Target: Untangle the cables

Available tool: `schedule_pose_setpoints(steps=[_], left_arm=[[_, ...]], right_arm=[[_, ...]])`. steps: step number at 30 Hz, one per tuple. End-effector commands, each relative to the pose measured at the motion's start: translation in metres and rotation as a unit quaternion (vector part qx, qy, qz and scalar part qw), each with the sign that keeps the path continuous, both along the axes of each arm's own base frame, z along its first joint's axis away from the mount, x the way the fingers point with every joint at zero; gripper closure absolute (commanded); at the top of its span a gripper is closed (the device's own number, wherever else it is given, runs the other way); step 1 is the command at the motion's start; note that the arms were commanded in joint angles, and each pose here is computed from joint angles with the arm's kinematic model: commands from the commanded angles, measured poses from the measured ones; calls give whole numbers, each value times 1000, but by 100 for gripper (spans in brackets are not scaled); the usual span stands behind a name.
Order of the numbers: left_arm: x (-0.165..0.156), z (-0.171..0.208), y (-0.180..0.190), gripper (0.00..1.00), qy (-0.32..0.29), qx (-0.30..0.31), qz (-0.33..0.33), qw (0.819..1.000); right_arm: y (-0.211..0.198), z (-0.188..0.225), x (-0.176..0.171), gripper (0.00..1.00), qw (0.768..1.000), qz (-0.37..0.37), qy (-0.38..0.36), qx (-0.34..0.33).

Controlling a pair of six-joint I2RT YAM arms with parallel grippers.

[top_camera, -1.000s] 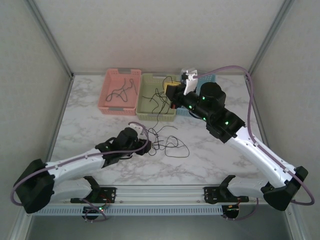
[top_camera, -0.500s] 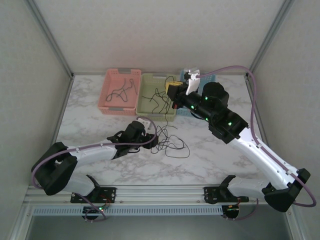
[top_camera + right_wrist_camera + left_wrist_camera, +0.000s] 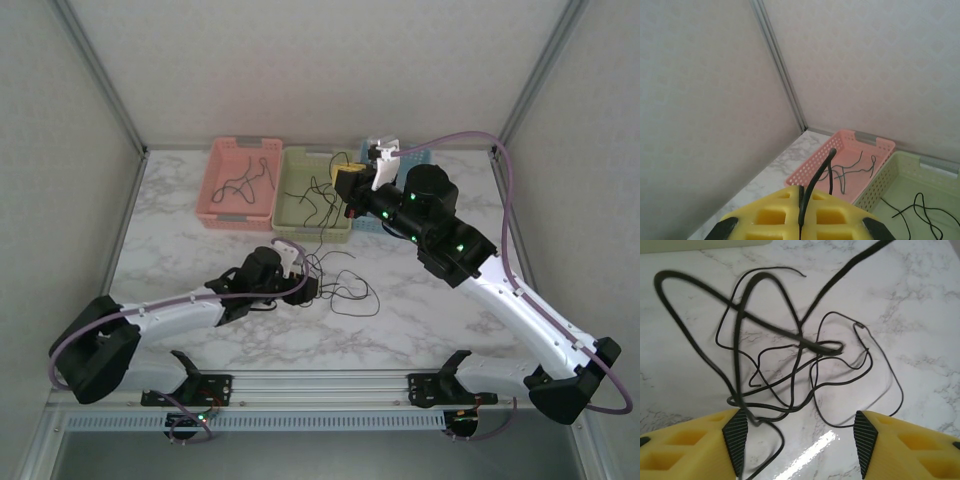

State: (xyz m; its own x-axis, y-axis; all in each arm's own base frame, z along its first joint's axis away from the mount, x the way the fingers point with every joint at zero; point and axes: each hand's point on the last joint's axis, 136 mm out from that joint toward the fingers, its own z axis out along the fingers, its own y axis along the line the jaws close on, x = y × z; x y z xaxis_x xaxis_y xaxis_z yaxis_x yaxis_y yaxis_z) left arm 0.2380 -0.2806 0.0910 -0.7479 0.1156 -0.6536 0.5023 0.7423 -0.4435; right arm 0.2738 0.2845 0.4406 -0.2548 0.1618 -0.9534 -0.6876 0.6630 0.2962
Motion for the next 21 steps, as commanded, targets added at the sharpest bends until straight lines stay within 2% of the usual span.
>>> schedule_pose_setpoints(steps=[1,5,13,18,21], left_arm=[[12,-6,-1,45,-8,37,5,999],[18,-9,7,48,-14,44,29,999],[25,-21,-3,56,-3,42,31,999],[30,-23,7,74,-15,56,55,997],[33,-19,19,98,-27,59,78,995]], right_arm=[[-5,24,-5,100,1000,3,-17,23],[-8,27,-6,100,1000,-2,-22,22],[-10,28,-9,100,1000,0,-21,21],[-13,31,-11,100,1000,-3,-26,16],[-18,41,-16,100,999,-3,-36,15]])
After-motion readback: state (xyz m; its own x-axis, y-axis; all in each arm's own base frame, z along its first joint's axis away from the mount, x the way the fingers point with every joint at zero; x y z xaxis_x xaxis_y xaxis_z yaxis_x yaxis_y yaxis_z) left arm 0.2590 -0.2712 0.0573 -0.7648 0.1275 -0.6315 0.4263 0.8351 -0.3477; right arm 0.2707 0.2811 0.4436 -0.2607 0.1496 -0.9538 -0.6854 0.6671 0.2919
